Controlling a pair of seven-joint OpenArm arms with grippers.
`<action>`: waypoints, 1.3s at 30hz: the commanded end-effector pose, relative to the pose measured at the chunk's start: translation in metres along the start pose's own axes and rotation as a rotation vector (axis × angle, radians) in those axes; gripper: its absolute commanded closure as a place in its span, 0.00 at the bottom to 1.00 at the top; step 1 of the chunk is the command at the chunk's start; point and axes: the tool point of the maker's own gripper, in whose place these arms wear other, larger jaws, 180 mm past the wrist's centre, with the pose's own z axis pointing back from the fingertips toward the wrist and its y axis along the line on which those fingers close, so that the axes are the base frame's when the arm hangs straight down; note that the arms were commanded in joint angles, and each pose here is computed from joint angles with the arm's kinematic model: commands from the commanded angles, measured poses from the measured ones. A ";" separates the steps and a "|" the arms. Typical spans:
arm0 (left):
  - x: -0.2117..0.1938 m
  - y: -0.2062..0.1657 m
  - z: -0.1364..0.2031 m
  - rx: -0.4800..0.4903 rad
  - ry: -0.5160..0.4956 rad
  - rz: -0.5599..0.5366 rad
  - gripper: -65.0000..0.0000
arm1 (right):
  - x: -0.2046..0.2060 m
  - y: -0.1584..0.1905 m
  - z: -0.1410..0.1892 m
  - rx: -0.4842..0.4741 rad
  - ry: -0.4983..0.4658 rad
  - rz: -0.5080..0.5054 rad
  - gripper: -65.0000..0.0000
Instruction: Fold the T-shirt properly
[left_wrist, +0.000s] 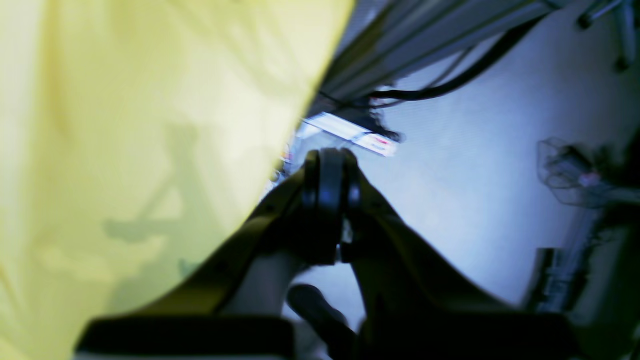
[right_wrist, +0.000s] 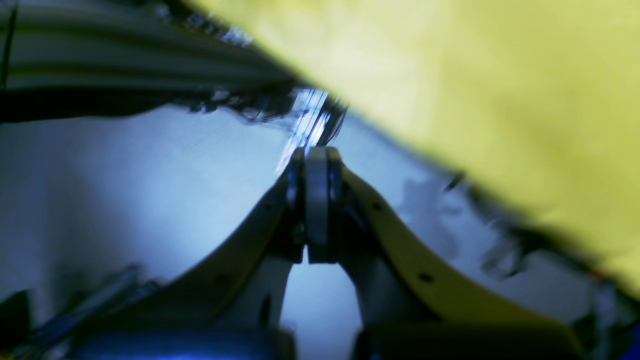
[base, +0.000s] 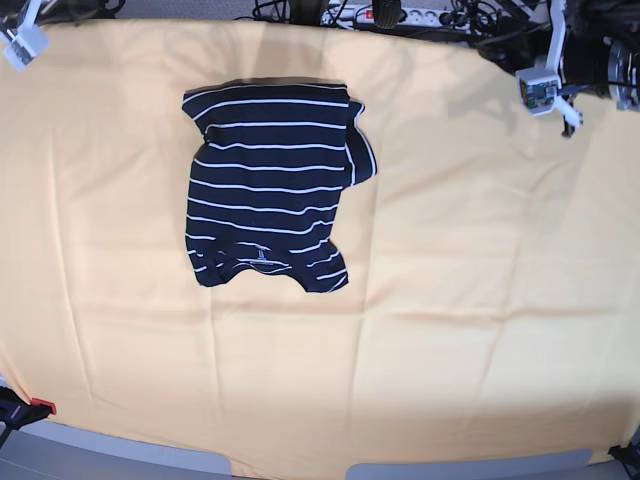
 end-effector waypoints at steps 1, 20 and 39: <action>-0.005 -0.006 0.002 -0.016 0.024 0.014 1.00 | -0.006 0.008 0.003 0.020 0.017 -0.007 1.00; -0.102 -0.116 -0.050 -0.214 0.040 0.681 1.00 | -0.125 0.055 -0.047 0.363 0.254 -0.479 1.00; -0.217 -0.085 -0.198 -0.090 0.102 1.041 1.00 | -0.214 0.049 -0.200 0.315 0.478 -0.460 1.00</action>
